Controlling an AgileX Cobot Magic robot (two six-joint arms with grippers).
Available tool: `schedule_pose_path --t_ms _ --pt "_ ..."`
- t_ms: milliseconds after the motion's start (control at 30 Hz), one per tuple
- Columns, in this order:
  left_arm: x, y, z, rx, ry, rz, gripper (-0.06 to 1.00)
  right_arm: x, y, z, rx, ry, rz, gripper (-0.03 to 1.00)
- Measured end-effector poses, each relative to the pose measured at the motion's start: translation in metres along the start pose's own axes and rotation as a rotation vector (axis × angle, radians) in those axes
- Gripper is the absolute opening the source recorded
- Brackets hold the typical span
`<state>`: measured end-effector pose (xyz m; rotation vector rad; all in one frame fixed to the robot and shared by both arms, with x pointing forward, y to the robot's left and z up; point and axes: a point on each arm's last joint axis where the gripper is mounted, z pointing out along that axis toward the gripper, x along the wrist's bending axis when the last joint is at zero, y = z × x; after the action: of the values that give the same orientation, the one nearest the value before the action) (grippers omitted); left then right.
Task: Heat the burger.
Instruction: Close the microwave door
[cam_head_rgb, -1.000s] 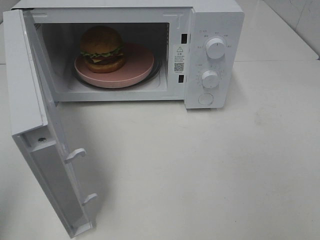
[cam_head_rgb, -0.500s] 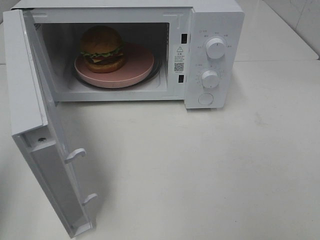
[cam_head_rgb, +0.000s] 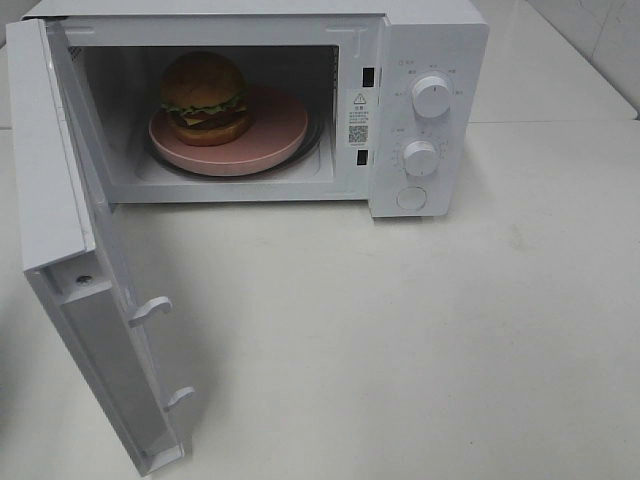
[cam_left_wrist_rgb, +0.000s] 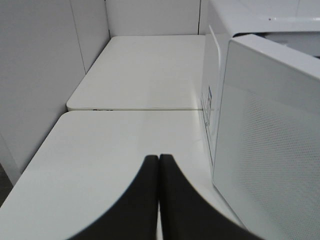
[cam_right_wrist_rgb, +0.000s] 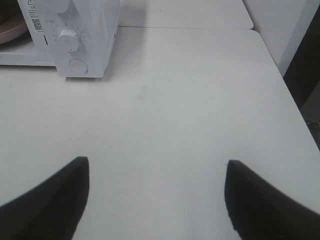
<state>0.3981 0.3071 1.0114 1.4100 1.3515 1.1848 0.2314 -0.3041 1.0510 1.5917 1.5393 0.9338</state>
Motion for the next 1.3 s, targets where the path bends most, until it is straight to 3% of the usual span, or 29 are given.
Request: schedule_pose_path --t_ms 233,833,1300 --pt "-0.016 -0.011 0.019 0.045 -0.107 0.11 0.0 0.0 0.0 0.0 0.001 0.0 0.0 0.73" --pt "-0.052 -0.027 0.041 0.028 -0.285 0.175 0.0 0.0 0.0 0.0 0.001 0.0 0.0 0.73" --pt "-0.097 -0.04 0.057 0.047 -0.459 0.205 0.0 0.0 0.0 0.0 0.002 0.0 0.0 0.73"
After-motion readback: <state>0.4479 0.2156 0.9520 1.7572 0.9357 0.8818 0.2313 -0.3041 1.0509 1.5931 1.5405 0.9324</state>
